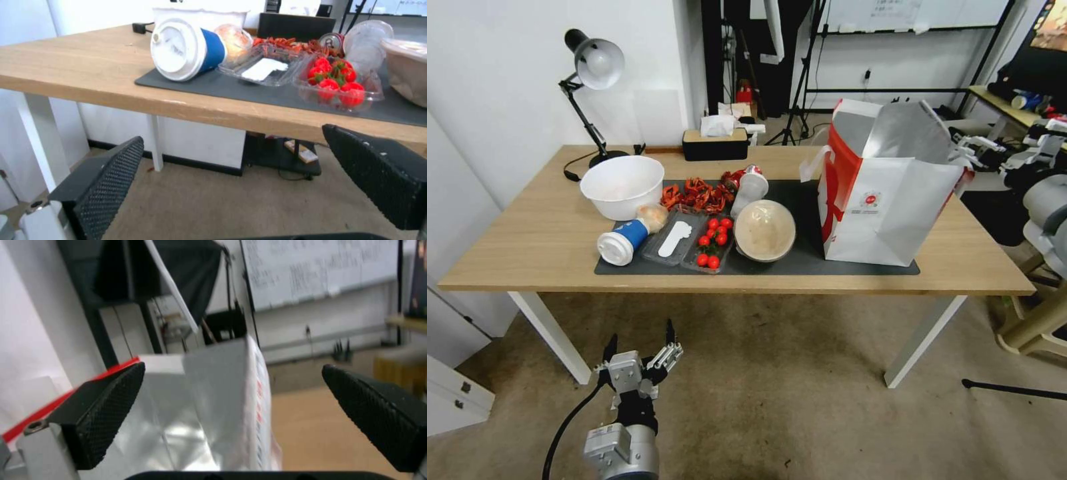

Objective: Pick up the food delivery bag from the floor and place it on the table.

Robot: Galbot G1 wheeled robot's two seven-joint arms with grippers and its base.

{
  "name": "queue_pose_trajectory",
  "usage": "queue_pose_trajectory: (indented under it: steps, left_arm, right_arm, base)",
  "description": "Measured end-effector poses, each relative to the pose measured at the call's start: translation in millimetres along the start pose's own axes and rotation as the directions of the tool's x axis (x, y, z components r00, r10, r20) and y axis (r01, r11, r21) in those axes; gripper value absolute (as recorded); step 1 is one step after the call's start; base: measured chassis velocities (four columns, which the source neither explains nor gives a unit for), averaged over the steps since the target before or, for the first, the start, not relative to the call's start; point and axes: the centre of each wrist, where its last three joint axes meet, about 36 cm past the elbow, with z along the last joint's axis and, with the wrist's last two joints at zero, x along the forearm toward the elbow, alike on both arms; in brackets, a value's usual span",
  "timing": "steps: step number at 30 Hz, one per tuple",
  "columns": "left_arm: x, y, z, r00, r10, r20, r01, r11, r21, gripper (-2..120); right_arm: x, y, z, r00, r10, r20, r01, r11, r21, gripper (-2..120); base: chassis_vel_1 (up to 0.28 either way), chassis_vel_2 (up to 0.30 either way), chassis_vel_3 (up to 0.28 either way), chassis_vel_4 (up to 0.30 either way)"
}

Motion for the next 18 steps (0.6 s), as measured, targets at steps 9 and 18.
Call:
queue_pose_trajectory:
  steps: [9, 18]
  left_arm:
    - [0, 1.0, -5.0, 1.0, 0.004, 0.029, -0.004, 1.0, 0.0, 100]
    - [-2, 3.3, -5.6, 0.997, 0.013, 0.08, -0.013, 1.0, -0.003, 100]
  right_arm:
    - [20, 15, 29, 0.971, -0.16, 0.175, 0.136, 0.98, 0.142, 100]
    - [44, 45, 57, 0.964, -0.209, 0.164, 0.19, 0.974, 0.123, 100]
  base:
    - [0.0, 0.0, 0.0, 0.0]
    - [0.0, 0.0, 0.0, 0.0]
